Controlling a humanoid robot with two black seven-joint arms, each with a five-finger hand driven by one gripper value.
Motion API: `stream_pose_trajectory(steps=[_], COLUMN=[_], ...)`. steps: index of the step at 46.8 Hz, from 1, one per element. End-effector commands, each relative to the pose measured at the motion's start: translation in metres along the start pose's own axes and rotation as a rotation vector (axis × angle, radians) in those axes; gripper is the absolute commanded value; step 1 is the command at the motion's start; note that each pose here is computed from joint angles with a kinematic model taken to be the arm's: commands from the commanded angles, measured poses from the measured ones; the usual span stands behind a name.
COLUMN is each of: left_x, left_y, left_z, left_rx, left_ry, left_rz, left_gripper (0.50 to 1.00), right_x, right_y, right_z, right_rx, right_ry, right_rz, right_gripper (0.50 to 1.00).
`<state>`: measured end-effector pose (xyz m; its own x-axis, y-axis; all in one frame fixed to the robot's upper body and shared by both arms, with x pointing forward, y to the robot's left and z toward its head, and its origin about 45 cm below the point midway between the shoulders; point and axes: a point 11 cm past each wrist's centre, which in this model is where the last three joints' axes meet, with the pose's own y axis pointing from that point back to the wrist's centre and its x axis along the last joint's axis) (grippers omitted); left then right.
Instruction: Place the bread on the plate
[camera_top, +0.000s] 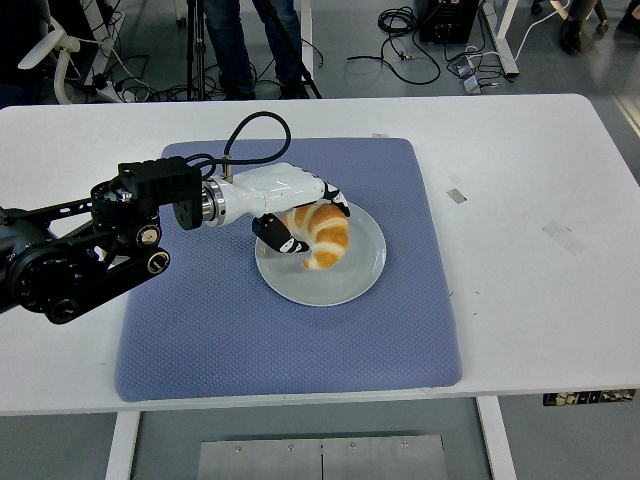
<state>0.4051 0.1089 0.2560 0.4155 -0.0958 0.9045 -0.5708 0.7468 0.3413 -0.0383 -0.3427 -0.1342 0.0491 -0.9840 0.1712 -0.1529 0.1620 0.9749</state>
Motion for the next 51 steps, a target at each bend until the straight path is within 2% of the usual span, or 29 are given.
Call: stream_pose_trajectory(steps=[1, 12, 20, 28, 39, 51], left_x=[-0.001, 0.005, 0.038, 0.079, 0.1, 0.112], left_y=[0.001, 0.008, 0.025, 0.044, 0.064, 0.115], left_z=[-0.002, -0.01, -0.028, -0.04, -0.056, -0.099], left_rx=[0.005, 0.023, 0.053, 0.072, 0.089, 0.189], left_ry=[-0.001, 0.004, 0.113, 0.155, 0.283, 0.374], left_rz=[-0.002, 0.006, 0.069, 0.154, 0.282, 0.504], left_gripper=[0.824, 0.87, 0.901, 0.902, 0.899, 0.875], right_x=[0.0, 0.0, 0.0, 0.0, 0.0, 0.0], right_y=[0.0, 0.0, 0.0, 0.0, 0.0, 0.0], right_z=[0.0, 0.0, 0.0, 0.0, 0.0, 0.0], right_rx=[0.0, 0.0, 0.0, 0.0, 0.0, 0.0], right_ry=[0.0, 0.0, 0.0, 0.0, 0.0, 0.0], right_rz=[0.0, 0.0, 0.0, 0.0, 0.0, 0.0], right_gripper=[1.0, 1.0, 1.0, 1.0, 1.0, 1.0])
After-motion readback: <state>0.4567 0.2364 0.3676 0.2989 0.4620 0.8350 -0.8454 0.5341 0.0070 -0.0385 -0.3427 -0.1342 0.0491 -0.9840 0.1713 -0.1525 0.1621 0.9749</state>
